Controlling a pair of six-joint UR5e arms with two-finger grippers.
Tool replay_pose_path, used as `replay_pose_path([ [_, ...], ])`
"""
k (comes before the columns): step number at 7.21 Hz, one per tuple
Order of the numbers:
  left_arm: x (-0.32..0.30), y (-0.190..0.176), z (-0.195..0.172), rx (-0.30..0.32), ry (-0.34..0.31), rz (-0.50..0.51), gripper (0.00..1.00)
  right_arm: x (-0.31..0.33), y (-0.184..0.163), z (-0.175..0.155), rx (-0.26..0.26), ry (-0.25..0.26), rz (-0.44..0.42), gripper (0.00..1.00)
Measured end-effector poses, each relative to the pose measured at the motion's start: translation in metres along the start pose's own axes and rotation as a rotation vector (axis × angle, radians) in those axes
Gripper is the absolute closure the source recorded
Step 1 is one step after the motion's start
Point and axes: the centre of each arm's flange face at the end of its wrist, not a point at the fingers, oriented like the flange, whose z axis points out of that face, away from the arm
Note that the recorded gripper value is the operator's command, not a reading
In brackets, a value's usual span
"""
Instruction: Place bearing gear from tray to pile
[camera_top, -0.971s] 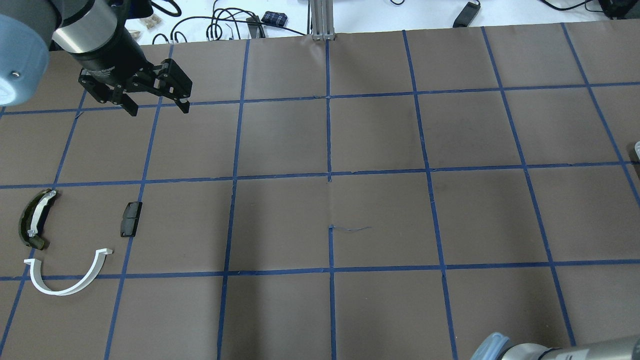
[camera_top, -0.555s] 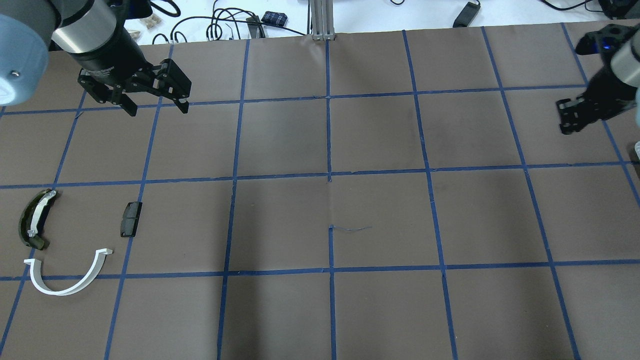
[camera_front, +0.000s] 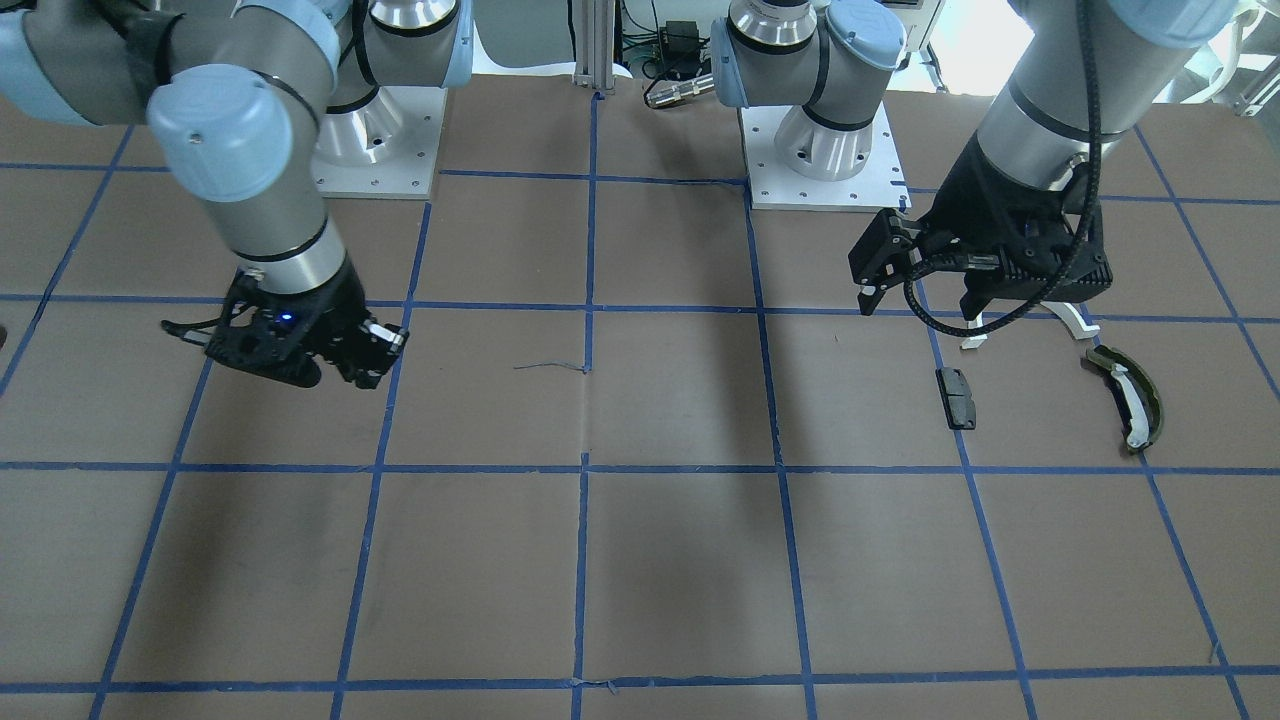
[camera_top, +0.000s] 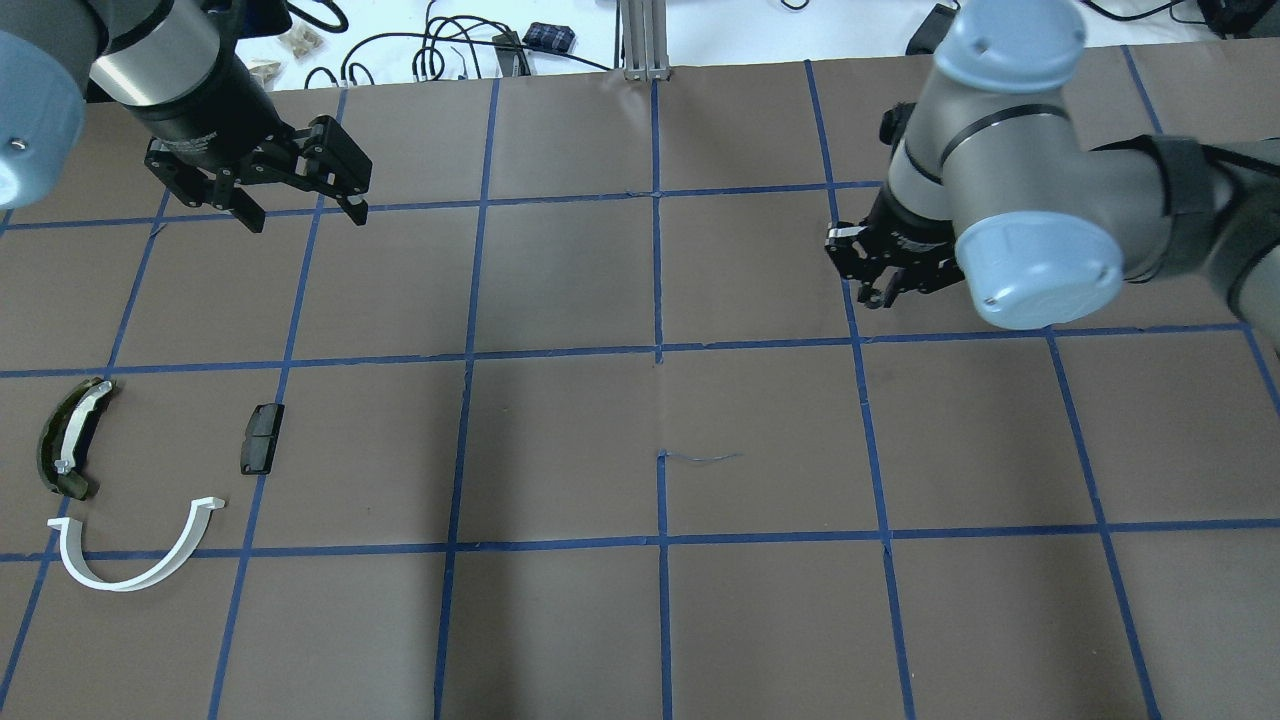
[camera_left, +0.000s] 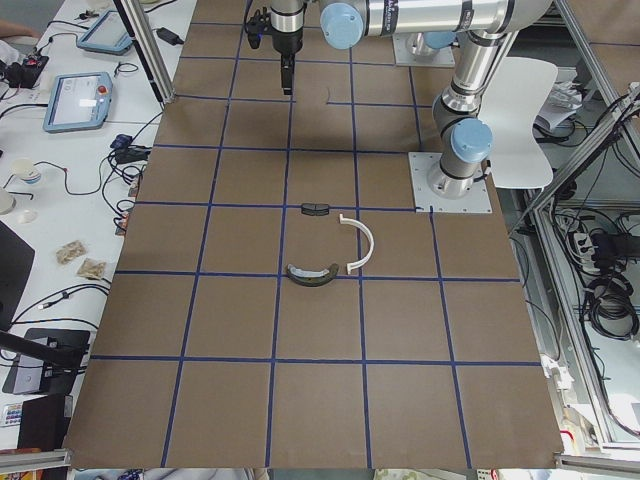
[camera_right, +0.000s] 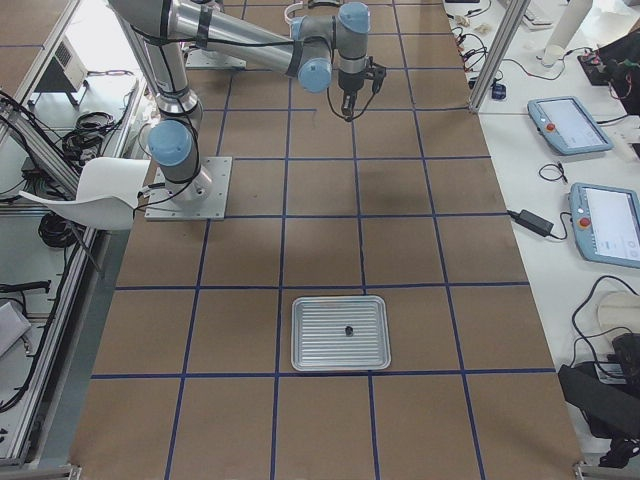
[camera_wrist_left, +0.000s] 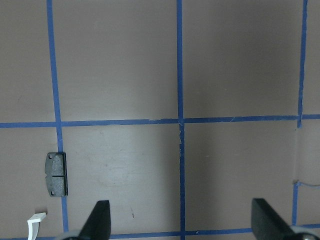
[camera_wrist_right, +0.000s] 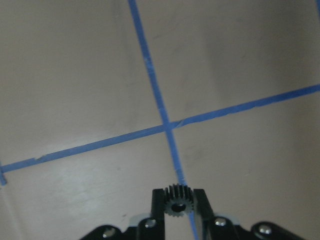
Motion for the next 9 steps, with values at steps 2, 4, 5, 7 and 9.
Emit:
replay_pose_path([
  [2,-0.001,0.000,-0.001,0.002,0.000,-0.001,0.00,-0.087,0.038,0.047,-0.003,-0.048,0.081,0.76],
  [4,-0.001,-0.001,-0.002,0.004,0.000,-0.001,0.00,-0.148,0.057,0.089,0.025,-0.114,0.081,0.76],
  [5,-0.001,-0.001,-0.002,0.005,0.000,-0.002,0.00,-0.163,0.063,0.114,0.009,-0.109,0.064,0.75],
  [7,0.000,-0.001,-0.002,0.005,0.002,0.000,0.00,-0.175,0.067,0.143,-0.012,-0.094,0.028,0.11],
  [9,0.000,-0.002,0.002,-0.005,0.002,-0.001,0.00,-0.178,0.063,0.141,-0.014,-0.091,0.019,0.00],
])
